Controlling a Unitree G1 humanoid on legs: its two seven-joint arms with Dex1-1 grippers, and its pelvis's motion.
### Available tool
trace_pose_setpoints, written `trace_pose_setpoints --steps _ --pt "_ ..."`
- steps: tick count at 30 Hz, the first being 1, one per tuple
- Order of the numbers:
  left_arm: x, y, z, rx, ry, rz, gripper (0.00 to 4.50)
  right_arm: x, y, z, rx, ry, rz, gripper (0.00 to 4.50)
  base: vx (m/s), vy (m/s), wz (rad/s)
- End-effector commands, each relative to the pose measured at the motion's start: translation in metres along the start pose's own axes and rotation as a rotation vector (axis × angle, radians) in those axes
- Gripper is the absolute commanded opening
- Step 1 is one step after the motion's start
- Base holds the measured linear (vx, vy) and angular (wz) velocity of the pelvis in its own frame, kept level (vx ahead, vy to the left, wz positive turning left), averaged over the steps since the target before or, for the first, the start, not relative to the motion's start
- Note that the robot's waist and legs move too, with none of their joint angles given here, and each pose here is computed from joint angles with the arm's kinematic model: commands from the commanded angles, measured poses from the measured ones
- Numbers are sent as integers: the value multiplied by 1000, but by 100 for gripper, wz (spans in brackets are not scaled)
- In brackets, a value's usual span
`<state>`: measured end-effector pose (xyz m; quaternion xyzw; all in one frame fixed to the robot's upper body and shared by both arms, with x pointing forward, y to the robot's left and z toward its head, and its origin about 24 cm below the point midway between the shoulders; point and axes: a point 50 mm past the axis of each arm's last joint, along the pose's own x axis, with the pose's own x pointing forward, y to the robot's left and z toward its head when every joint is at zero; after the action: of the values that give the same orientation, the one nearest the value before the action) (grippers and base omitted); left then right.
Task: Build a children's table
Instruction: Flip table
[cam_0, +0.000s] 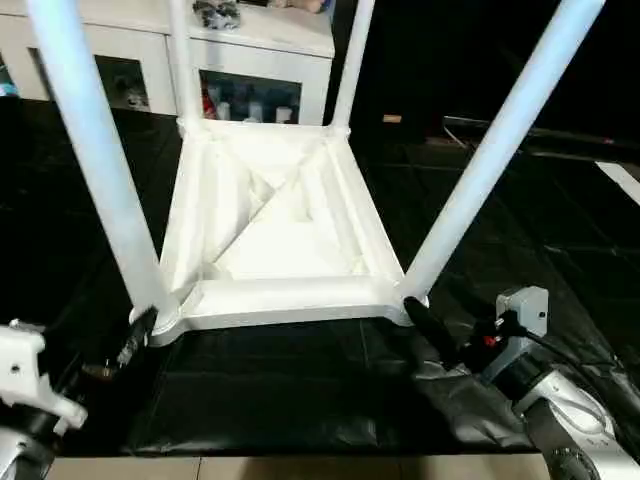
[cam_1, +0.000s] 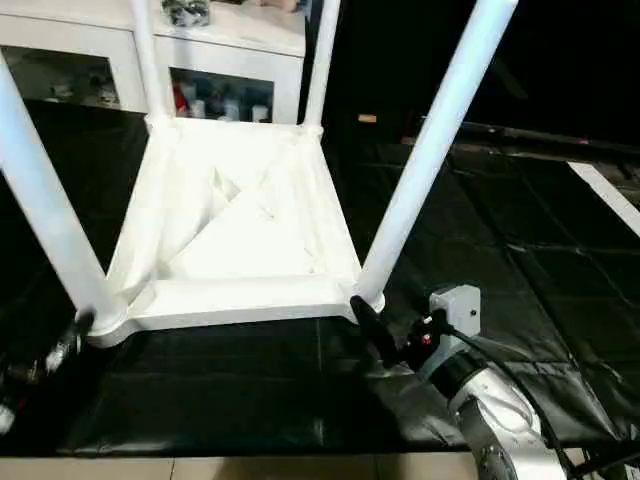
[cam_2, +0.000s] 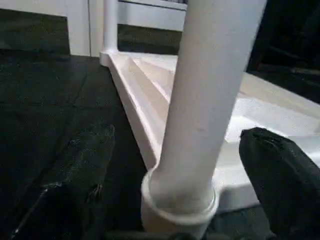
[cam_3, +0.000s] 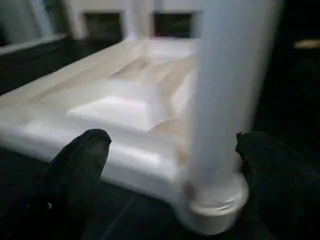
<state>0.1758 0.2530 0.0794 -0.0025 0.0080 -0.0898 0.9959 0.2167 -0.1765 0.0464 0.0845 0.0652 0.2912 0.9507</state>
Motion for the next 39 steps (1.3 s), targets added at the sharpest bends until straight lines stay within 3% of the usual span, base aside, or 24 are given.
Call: trace_pose_setpoints --steps 1,5,7,12,13,19,29,36,39 --pt "8 -13 1 -14 7 -40 445 2 8 0 -2 20 67 450 0 0 0" --pt "16 -11 -5 18 43 1 445 7 22 -3 30 42 157 450 0 0 0" --pt "23 -9 -9 20 64 35 429 14 36 -6 41 72 247 450 0 0 0" --pt "27 -11 -8 13 59 38 391 24 41 -8 28 92 284 450 0 0 0" --pt "28 -12 -8 13 61 40 367 26 44 -9 21 109 319 450 0 0 0" --pt "29 -13 -9 8 84 62 325 25 61 -10 58 187 538 450 0 0 0" --pt "29 -21 -10 -25 89 21 232 30 63 -11 53 207 579 450 0 0 0" --pt "28 -31 -17 -108 114 -11 217 31 65 -12 68 208 578 450 0 0 0" --pt "31 -36 -18 -189 112 -2 216 32 64 -12 74 205 567 450 0 0 0"
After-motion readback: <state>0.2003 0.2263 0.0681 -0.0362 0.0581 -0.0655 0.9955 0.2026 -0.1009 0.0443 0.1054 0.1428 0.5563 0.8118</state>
